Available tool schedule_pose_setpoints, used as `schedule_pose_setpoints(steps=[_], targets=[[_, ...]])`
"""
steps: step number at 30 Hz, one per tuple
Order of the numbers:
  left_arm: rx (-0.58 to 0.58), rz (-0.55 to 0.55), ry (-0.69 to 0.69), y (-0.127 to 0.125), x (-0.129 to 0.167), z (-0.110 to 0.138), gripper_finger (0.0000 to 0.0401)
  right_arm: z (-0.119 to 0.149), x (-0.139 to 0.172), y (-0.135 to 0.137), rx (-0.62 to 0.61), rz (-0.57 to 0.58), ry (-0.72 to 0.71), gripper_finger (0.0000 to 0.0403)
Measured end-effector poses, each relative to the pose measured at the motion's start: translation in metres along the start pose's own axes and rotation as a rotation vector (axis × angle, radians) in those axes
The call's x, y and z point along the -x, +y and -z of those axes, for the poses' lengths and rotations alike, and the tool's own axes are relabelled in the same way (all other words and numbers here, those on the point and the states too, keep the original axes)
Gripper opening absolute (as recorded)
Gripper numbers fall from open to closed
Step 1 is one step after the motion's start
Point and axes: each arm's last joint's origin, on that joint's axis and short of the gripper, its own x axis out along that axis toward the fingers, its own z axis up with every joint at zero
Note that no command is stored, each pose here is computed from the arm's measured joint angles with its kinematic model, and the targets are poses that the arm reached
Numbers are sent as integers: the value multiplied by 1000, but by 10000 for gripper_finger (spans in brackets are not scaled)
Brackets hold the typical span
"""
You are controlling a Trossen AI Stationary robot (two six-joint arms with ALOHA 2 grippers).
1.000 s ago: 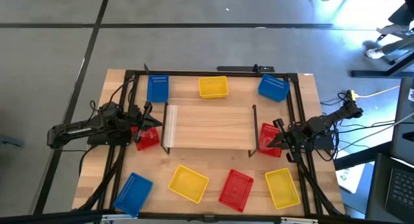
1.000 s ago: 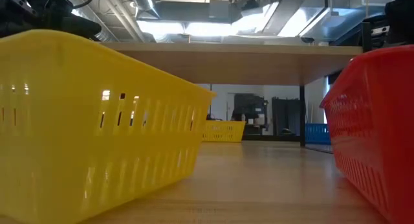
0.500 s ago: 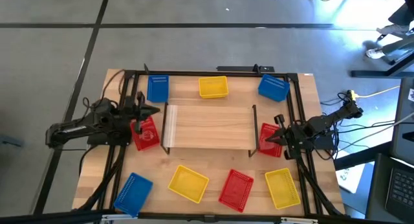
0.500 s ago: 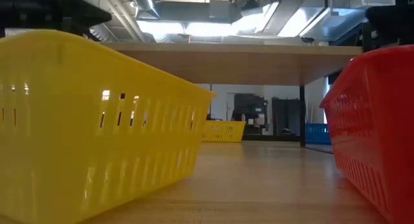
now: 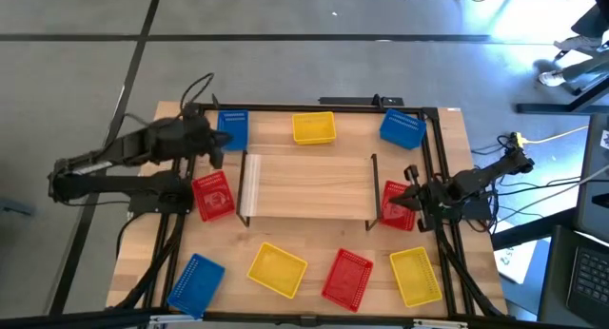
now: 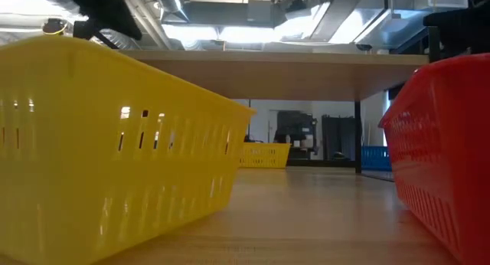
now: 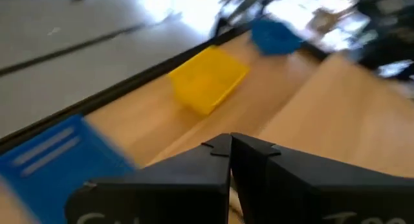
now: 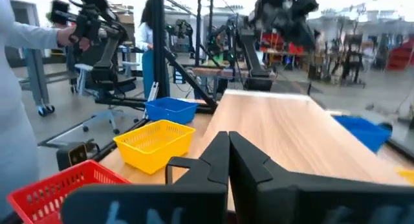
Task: Stack baskets on shelf by color
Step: Put the top left blue bin on the shelf
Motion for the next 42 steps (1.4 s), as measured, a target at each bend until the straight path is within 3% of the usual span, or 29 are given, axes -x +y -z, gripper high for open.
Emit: schedule_pose_setpoints(steps=[3,7,13,17,21,24,31,37,42], targets=[[11,-84,91,-5,-6,-22,0,-11,4,-2,-51,20,76,0],[126,-241,195,-1,-17,-43,0,-35,9,-4,-34,30,165,0],[347,-370,328,21,-27,-46,0,-74,7,-8,38,172,304,0],[486,-407,334,35,-34,-50,0,-96,-2,-8,71,273,378,0],[543,-471,317,49,-37,-52,0,-115,-11,-6,62,324,452,0],[537,-511,310,56,-38,-54,0,-128,-16,-5,7,347,488,0],[366,-492,325,58,-38,-56,0,-145,-25,-2,-51,378,542,0],[338,-491,328,58,-38,-56,1,-147,-32,0,-37,378,559,0],[337,-510,361,61,-48,-55,27,-147,-33,0,-36,378,562,0]])
